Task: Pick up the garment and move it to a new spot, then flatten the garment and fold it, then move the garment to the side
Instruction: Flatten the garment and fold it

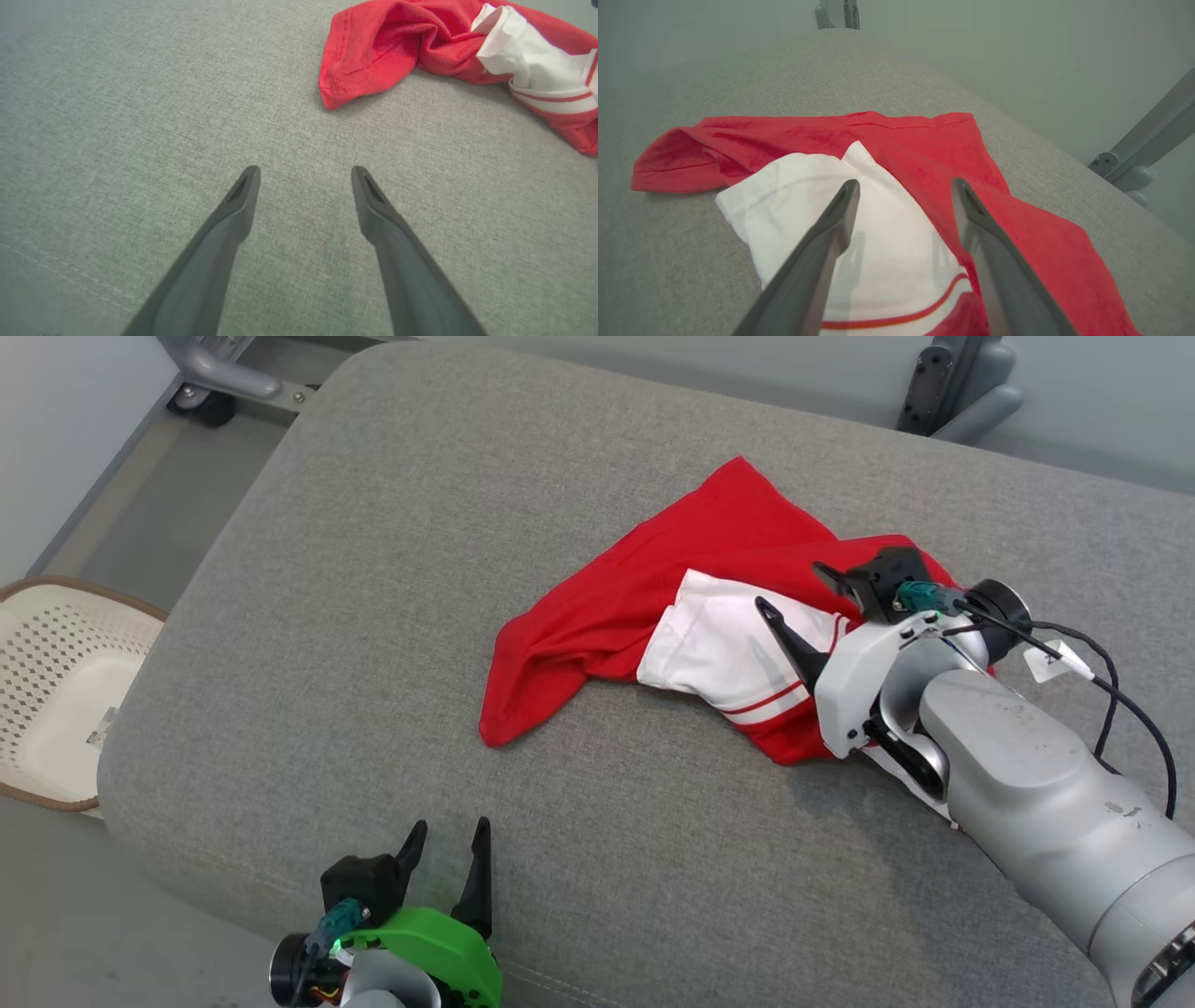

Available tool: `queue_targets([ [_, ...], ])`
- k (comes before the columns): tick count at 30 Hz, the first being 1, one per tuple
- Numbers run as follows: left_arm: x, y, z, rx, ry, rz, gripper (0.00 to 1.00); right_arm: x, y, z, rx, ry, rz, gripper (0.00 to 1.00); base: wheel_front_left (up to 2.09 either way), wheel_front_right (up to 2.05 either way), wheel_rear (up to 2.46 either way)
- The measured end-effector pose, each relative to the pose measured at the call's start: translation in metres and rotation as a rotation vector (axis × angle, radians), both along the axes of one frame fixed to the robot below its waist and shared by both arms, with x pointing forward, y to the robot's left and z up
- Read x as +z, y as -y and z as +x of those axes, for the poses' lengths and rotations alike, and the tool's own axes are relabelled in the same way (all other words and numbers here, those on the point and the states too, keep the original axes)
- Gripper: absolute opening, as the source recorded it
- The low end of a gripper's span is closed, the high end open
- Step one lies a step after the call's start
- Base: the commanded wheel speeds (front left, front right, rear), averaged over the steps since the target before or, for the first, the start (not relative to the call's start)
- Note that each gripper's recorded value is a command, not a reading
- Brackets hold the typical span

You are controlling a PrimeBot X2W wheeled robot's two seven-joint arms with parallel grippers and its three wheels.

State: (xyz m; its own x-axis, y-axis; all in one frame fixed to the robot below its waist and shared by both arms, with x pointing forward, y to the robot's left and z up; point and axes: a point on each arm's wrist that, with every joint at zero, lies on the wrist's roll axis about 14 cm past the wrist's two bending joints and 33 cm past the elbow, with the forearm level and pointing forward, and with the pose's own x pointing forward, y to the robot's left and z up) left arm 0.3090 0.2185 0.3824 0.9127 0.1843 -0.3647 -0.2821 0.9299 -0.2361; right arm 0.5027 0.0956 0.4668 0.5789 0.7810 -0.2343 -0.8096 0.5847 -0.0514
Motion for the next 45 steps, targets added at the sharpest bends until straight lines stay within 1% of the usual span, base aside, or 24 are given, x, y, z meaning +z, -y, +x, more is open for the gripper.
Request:
queue_targets([
  [3,-0.003,0.001,0.0,-0.001,-0.012,-0.001,1.0,-0.003,0.008,0.005,-0.027,-0.006,0.02,1.0,0.0,0.0,0.0],
  [6,-0.005,0.005,0.005,-0.015,-0.015,-0.004,1.0,-0.007,0.028,0.013,-0.081,-0.01,0.039,1.0,0.0,0.0,0.0],
  [12,-0.003,0.022,0.022,-0.084,0.002,-0.008,1.0,-0.014,0.069,0.014,-0.175,-0.032,0.05,1.0,0.0,0.0,0.0],
  [15,0.0,0.03,0.032,-0.119,0.015,-0.008,1.0,-0.023,0.084,0.007,-0.205,-0.054,0.042,1.0,0.0,0.0,0.0],
  [19,0.0,0.039,0.036,-0.147,0.016,-0.011,1.0,-0.027,0.092,0.003,-0.227,-0.071,0.044,1.0,0.0,0.0,0.0],
  [24,-0.002,0.037,0.033,-0.137,0.01,-0.013,1.0,-0.029,0.085,-0.003,-0.209,-0.093,0.047,1.0,0.0,0.0,0.0],
  [25,-0.002,0.035,0.032,-0.132,0.008,-0.013,1.0,-0.029,0.084,-0.004,-0.206,-0.094,0.046,0.93,0.0,0.0,0.0],
  [27,-0.004,0.033,0.028,-0.124,0.002,-0.015,1.0,-0.029,0.084,-0.005,-0.203,-0.093,0.044,0.63,0.0,0.0,0.0],
  [28,-0.005,0.033,0.027,-0.121,-0.002,-0.015,1.0,-0.029,0.085,-0.006,-0.204,-0.096,0.046,0.45,0.0,0.0,0.0],
  [29,-0.006,0.033,0.025,-0.119,-0.004,-0.016,1.0,-0.031,0.086,-0.007,-0.208,-0.105,0.043,0.16,0.0,0.0,0.0],
  [30,-0.006,0.032,0.024,-0.117,-0.006,-0.016,1.0,-0.033,0.088,-0.009,-0.21,-0.113,0.036,0.01,0.0,0.0,0.0],
  [35,-0.006,0.033,0.023,-0.124,-0.003,-0.019,1.0,-0.036,0.093,-0.015,-0.214,-0.119,0.028,0.0,0.0,0.0,0.0],
  [38,-0.005,0.034,0.024,-0.129,0.001,-0.017,1.0,-0.024,0.09,-0.012,-0.214,-0.096,0.062,0.0,0.0,0.0,0.0],
  [41,-0.004,0.035,0.025,-0.132,0.004,-0.016,1.0,0.005,0.085,0.004,-0.224,-0.037,0.135,0.0,0.0,0.0,0.0],
  [43,-0.004,0.035,0.024,-0.134,0.004,-0.017,1.0,0.034,0.087,0.024,-0.254,0.016,0.199,0.0,0.0,0.0,0.0],
  [45,-0.005,0.035,0.023,-0.136,-0.001,-0.016,1.0,0.066,0.1,0.048,-0.295,0.101,0.236,0.0,0.0,0.0,0.0],
])
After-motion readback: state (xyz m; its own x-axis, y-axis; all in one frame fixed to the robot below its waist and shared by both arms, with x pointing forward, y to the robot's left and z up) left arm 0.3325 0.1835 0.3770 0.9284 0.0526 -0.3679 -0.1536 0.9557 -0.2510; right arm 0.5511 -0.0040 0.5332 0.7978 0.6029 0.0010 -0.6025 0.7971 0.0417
